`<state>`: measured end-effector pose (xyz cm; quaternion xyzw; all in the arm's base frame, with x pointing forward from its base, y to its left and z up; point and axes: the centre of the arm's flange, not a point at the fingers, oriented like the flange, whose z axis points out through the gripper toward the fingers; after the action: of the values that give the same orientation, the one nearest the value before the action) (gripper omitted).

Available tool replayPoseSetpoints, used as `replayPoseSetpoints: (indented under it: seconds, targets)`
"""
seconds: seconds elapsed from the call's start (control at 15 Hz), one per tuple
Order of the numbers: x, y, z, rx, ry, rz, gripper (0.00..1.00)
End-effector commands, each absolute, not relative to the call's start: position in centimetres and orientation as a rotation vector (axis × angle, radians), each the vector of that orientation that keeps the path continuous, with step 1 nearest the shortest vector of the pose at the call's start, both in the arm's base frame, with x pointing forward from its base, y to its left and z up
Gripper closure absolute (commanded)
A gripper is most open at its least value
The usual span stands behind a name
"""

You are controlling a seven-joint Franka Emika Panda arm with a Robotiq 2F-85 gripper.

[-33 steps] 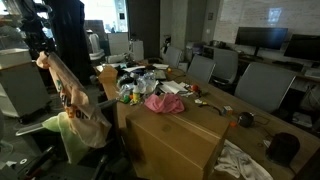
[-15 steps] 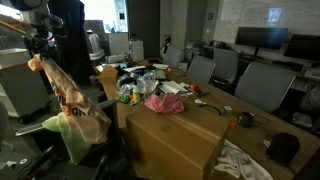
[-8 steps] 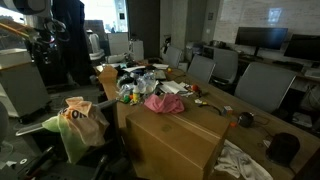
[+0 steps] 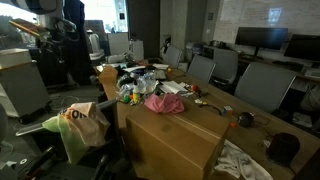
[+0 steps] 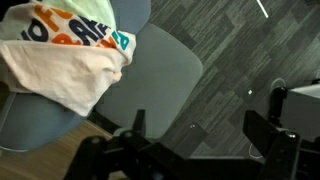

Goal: Pick up the clothes from the box and put them on the headrest of the chair

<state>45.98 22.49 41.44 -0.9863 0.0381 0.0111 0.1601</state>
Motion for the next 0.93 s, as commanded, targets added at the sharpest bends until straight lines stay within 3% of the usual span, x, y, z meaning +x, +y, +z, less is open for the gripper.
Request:
replayPoseSetpoints:
  seconds: [0.0,0.87]
  targets:
    - [46.4,16.8,42.8,-2.805,0.263,-0.026,0.00]
    - [48.8,-4.2,43.1,-2.874,1.038,-0.499,0.00]
